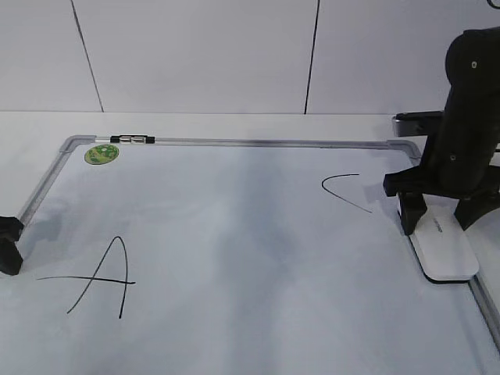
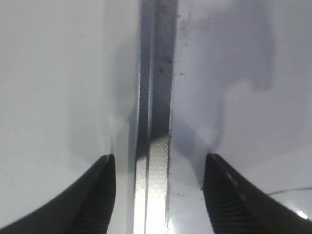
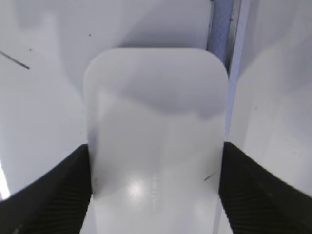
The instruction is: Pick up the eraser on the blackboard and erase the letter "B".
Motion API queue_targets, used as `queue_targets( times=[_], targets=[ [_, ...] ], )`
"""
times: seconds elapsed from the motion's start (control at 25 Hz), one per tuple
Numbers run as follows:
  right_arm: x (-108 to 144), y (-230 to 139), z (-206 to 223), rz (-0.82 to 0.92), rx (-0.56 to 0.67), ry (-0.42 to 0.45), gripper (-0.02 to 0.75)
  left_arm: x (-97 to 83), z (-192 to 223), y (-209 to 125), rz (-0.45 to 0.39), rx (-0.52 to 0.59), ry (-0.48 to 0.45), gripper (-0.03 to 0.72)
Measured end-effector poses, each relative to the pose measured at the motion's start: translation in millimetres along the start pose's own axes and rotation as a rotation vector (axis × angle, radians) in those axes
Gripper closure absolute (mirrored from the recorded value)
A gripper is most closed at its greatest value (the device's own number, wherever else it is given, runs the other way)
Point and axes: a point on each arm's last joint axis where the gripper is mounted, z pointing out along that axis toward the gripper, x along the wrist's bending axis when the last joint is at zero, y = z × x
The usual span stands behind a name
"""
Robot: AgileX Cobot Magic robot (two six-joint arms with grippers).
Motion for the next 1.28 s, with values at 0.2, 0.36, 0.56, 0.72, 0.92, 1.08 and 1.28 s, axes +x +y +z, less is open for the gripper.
queue_targets(
  times=[0.2,0.36,0.56,0.72,0.92,1.08,1.28],
  targets=[
    [0,-1,0,0.003,0.011,0.002,0.115,0.0,0,0,0.000,0.000,0.000,0.256],
    [0,-1,-1,0.011,0.016,0.001,0.111,0.0,0,0,0.000,0.000,0.000,0.256],
    [0,-2,-1,0.013,0.034,-0.004,0.111,0.0,0,0,0.000,0.001,0.000,0.256],
    [0,0,-7,0.017,0.030,-0.005,0.111,-0.3,-1,1,0.001,0.005,-0.002,0.256],
    [-1,8,-23,0.023,0.018,-0.005,0.111,-1.6,-5,6,0.011,0.035,-0.006,0.256],
    [-1,14,-36,0.027,-0.007,-0.002,0.111,-2.6,-14,16,0.037,0.036,0.001,0.256],
    [-1,21,-49,0.027,-0.050,0.006,0.115,-5.0,-32,27,0.058,0.012,0.003,0.256]
  ],
)
